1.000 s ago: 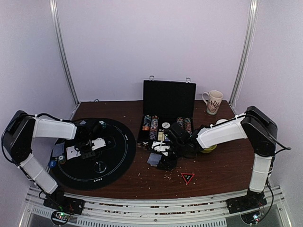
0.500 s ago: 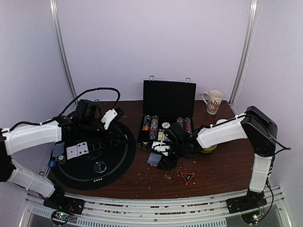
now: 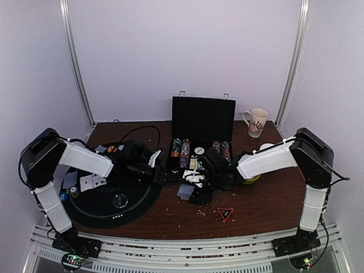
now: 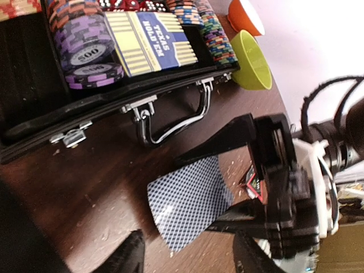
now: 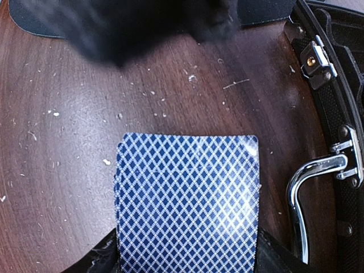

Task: Distribute texas hold em gaming equipment
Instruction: Pick up the poker card from the face-down deck piles.

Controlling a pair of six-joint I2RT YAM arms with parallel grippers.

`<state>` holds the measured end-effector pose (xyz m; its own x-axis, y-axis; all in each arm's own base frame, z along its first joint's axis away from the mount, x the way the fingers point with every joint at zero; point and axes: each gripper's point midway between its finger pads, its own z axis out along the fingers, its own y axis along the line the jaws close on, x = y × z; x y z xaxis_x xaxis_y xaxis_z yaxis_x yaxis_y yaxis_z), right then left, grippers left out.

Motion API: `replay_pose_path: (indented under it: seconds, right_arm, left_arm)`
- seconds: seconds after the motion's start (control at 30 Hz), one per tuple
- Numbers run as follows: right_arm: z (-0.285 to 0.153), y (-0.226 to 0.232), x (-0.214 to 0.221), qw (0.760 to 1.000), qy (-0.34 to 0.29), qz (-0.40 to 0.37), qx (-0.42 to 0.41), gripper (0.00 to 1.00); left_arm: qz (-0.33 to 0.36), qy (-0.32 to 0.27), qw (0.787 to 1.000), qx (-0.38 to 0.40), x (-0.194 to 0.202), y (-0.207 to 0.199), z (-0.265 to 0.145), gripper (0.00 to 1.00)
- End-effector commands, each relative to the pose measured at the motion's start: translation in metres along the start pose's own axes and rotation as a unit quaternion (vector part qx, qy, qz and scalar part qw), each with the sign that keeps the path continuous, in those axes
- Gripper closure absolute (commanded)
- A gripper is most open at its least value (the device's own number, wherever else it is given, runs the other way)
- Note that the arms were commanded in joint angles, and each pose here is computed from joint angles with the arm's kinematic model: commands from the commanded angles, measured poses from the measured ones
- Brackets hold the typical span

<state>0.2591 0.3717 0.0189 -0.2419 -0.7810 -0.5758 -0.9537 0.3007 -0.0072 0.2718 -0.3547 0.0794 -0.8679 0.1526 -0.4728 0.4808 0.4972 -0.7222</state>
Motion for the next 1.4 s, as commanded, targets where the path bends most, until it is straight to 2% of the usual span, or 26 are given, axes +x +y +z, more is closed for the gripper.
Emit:
replay_pose_path:
  seconds: [0.0, 0.23, 0.43, 0.63, 0.87, 1.13, 1.37]
  right_arm:
    - [0.009, 0.003, 0.051, 0.997, 0.079, 0.019, 0.003, 0.27]
    - [0.010, 0.003, 0.052, 0.997, 0.078, 0.019, 0.003, 0.28]
    - [0.010, 0.003, 0.050, 0.997, 0.074, 0.019, 0.004, 0.28]
    - [0.010, 0.002, 0.049, 0.997, 0.074, 0.020, 0.004, 0.28]
    - [0.010, 0.002, 0.051, 0.997, 0.076, 0.022, 0.005, 0.28]
    - [0.009, 0.003, 0.054, 0.997, 0.081, 0.022, 0.005, 0.27]
    - [0.009, 0.003, 0.055, 0.996, 0.081, 0.022, 0.005, 0.28]
  left_arm:
    - [-0.025, 0.002, 0.999, 0.022, -0.007, -0.003, 0.015, 0.50]
    - [-0.018, 0.059, 0.998, 0.008, 0.011, 0.007, 0.042, 0.46]
    - [0.006, 0.092, 0.996, -0.017, 0.022, 0.010, 0.060, 0.50]
    - [0.002, 0.101, 0.995, -0.020, 0.029, 0.015, 0.064, 0.65]
    - [0.005, 0.093, 0.996, -0.009, 0.027, 0.011, 0.064, 0.99]
    - [0.009, 0.093, 0.995, -0.018, 0.028, 0.017, 0.056, 1.00]
    - [0.014, 0.089, 0.995, -0.041, 0.023, 0.029, 0.042, 0.87]
